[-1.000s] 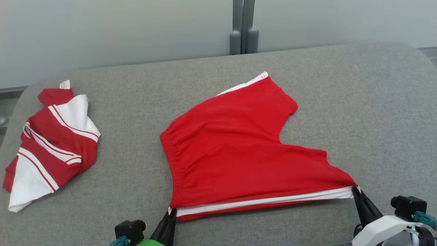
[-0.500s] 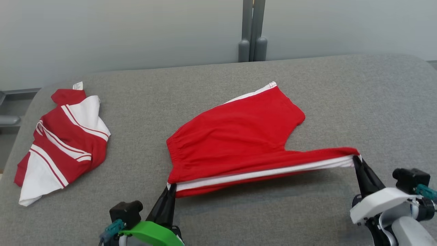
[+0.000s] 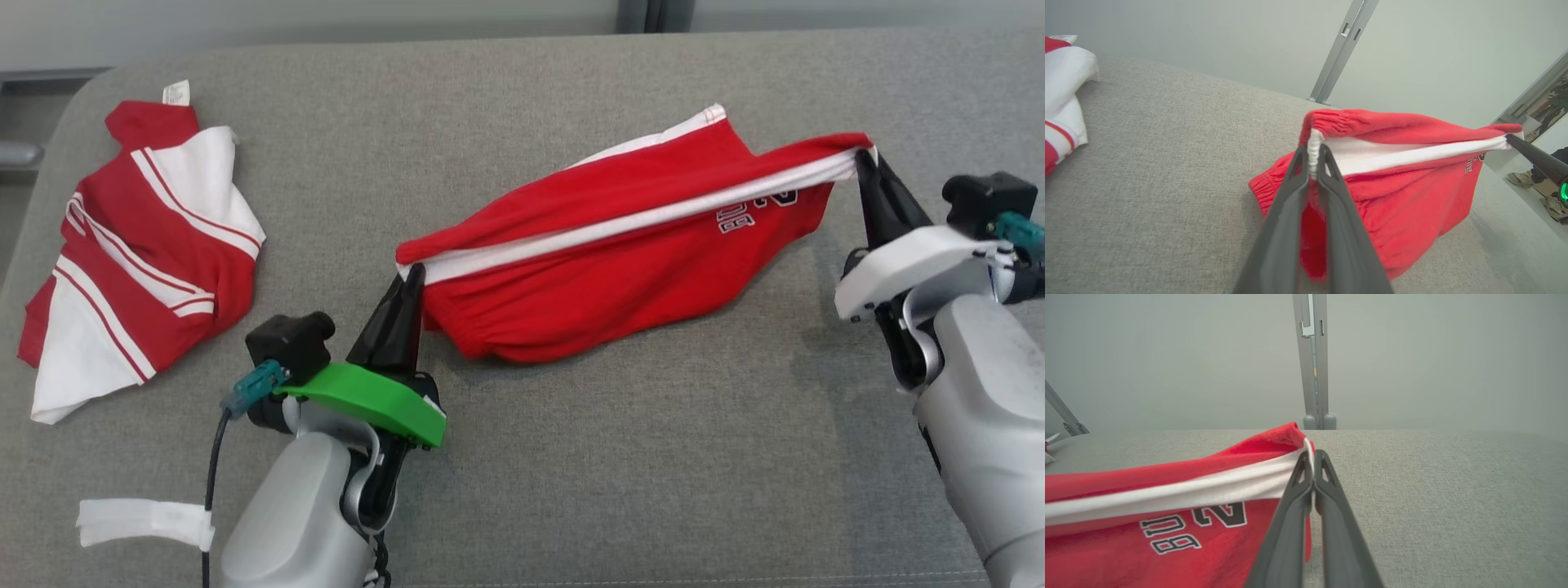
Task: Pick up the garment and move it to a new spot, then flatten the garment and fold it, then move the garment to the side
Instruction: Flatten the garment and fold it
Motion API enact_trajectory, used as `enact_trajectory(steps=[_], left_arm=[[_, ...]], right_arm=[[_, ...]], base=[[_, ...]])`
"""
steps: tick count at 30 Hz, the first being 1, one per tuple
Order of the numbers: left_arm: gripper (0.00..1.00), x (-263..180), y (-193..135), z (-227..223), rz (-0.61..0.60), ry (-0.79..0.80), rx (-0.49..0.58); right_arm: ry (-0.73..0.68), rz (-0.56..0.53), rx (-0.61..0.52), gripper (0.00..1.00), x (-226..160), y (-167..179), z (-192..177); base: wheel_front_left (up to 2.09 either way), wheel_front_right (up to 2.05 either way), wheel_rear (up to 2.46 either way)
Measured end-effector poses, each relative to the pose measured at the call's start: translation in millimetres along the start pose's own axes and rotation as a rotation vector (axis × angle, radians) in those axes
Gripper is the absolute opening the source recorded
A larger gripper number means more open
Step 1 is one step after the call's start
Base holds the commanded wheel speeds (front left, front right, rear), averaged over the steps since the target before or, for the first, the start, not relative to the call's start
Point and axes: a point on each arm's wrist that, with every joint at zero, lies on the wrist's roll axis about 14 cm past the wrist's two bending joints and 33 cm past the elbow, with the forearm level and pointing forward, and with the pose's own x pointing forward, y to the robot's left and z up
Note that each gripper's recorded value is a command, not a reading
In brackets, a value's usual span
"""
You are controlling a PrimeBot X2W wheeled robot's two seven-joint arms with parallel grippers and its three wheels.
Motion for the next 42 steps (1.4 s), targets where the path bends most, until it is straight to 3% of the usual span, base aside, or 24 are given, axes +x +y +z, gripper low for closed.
enact_trajectory(steps=[9, 18, 19, 20, 21, 22, 23, 31, 42], left_arm=[[0.00, 39.5, 24.1, -7.7, 0.029, 0.025, -0.027], [0.00, 55.6, 38.1, -33.6, 0.046, 0.090, -0.045], [0.07, 56.4, 39.8, -35.3, 0.049, 0.094, -0.047], [0.19, 57.0, 41.6, -36.7, 0.053, 0.096, -0.046], [0.46, 57.4, 43.7, -38.0, 0.060, 0.099, -0.047], [0.88, 57.3, 46.3, -39.2, 0.068, 0.101, -0.046], [1.00, 57.0, 49.3, -40.1, 0.077, 0.103, -0.044], [1.00, 55.7, 55.5, -27.4, 0.099, 0.066, 0.006], [1.00, 34.7, 57.0, -24.5, 0.126, 0.056, 0.023]], right_arm=[[0.074, 0.019, -0.029, 0.00, 68.1, 1.5, -29.7], [0.156, 0.059, -0.040, 0.00, 107.0, 14.4, -73.8], [0.165, 0.065, -0.037, 0.11, 109.5, 16.9, -78.7], [0.172, 0.070, -0.031, 0.35, 112.0, 20.3, -83.3], [0.176, 0.075, -0.026, 0.71, 114.4, 23.0, -86.5], [0.177, 0.077, -0.022, 1.00, 116.8, 24.5, -88.7], [0.179, 0.078, -0.018, 1.00, 118.7, 25.2, -90.7], [0.139, 0.063, 0.044, 1.00, 112.8, 23.3, -87.5], [0.226, 0.056, 0.058, 1.00, 71.7, 17.0, -114.7]], base=[[0.00, 0.00, 0.00], [0.00, 0.00, 0.00], [0.00, 0.00, 0.00], [0.00, 0.00, 0.00], [0.00, 0.00, 0.00], [0.00, 0.00, 0.00], [0.00, 0.00, 0.00], [0.00, 0.00, 0.00], [0.00, 0.00, 0.00]])
